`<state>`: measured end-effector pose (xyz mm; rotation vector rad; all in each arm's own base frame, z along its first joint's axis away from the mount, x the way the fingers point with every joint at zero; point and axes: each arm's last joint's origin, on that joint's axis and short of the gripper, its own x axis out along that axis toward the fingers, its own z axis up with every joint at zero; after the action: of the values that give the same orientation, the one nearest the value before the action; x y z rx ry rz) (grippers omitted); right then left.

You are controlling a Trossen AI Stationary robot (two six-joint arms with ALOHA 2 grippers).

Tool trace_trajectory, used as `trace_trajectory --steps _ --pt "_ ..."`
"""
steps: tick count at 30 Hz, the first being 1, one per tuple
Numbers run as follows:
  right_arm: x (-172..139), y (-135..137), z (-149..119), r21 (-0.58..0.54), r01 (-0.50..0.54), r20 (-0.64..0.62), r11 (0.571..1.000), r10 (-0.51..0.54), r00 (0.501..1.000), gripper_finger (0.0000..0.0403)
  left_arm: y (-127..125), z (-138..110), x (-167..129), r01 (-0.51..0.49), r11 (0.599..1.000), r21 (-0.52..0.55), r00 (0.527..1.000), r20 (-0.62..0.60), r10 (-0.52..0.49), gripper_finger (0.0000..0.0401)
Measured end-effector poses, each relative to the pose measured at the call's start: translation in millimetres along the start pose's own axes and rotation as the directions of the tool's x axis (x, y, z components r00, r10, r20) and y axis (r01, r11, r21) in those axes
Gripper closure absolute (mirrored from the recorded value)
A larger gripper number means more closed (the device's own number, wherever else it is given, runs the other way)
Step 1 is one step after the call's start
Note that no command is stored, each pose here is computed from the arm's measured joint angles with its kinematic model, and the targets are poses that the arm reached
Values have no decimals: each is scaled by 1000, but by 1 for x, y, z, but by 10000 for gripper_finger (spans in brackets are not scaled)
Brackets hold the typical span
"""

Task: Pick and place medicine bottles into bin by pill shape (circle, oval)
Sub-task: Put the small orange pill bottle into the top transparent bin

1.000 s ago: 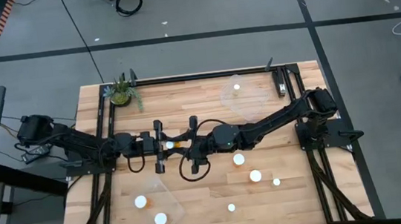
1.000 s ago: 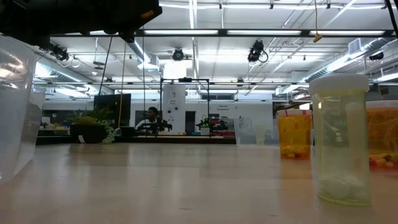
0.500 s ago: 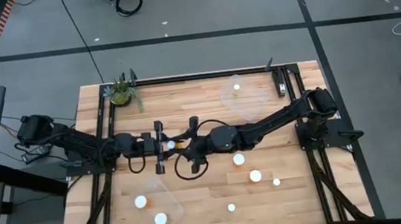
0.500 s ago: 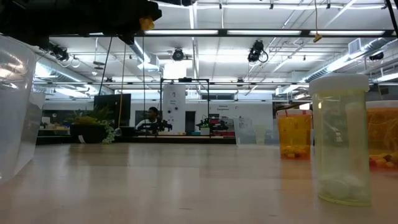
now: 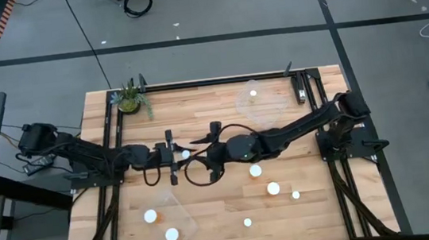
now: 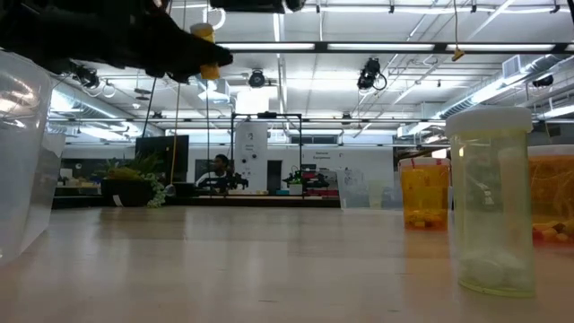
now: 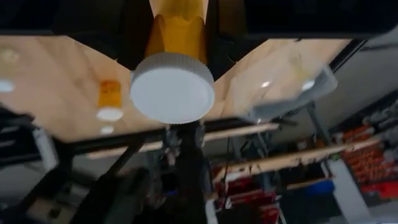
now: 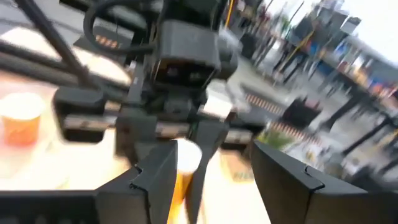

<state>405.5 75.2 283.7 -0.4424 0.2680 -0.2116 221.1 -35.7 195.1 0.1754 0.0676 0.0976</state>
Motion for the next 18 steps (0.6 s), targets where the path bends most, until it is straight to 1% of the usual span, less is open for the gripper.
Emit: trace_trajectory --steps 5,8,10,13,18 --pt "0 -9 -15 102 -32 -138 994 46 989 194 6 -9 2 -38 998 -45 996 -84 34 296" --pt "5 -12 -26 142 -41 -201 989 69 977 194 12 -13 3 -66 995 -72 992 -117 57 299" --pt "6 -15 -29 170 -41 -215 985 78 973 194 15 -14 6 -82 993 -87 987 -142 69 298" --pt "8 -22 -31 208 -53 -241 977 104 965 194 16 -14 14 -94 991 -91 976 -204 74 295" --pt "9 -33 -33 247 -51 -319 968 131 939 194 11 -13 36 -83 995 -55 952 -300 63 294"
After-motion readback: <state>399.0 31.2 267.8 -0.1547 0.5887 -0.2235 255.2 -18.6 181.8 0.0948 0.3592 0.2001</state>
